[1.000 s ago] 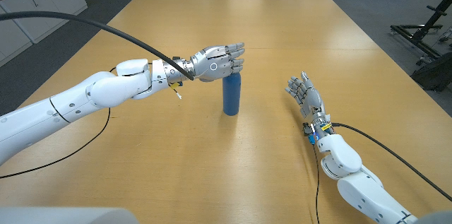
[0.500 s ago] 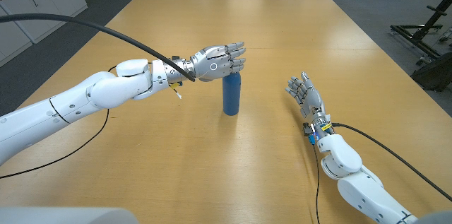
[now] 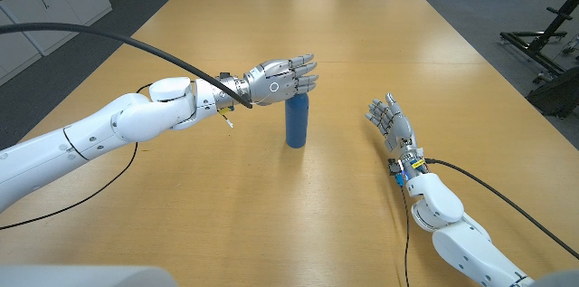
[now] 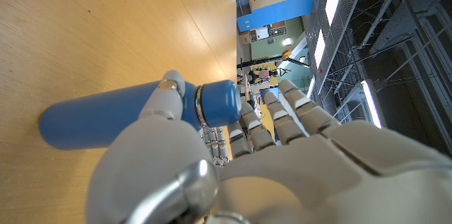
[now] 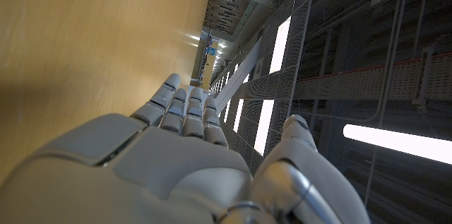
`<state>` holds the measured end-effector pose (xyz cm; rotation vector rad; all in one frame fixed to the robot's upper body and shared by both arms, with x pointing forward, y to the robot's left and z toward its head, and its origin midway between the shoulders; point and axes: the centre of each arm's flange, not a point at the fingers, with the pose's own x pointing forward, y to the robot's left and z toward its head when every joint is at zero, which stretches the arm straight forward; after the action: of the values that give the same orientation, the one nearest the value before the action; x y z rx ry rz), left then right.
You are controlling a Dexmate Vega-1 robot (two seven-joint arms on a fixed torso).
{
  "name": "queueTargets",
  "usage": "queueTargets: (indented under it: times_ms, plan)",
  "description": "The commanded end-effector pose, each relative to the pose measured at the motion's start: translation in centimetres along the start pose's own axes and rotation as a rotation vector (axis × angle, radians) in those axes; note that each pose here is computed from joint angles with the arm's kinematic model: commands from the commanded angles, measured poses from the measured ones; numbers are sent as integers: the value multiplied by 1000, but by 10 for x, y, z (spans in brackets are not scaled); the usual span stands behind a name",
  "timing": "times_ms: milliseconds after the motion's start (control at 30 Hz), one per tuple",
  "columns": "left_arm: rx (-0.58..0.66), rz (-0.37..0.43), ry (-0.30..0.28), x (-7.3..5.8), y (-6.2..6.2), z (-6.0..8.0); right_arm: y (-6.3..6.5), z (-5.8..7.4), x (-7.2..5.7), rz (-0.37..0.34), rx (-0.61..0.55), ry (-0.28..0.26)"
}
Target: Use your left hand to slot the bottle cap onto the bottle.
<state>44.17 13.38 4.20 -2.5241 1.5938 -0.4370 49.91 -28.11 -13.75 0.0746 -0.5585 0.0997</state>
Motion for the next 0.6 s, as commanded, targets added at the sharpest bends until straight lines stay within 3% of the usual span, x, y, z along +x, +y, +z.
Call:
queueTargets:
  times_ms: [33,600]
  plan:
    - [35,-20,12,-3,0,-1,2,0,0,-1,2,2]
    - [55,-3,82,-10,6,-17,3,-1,-3,-7,-3,-1]
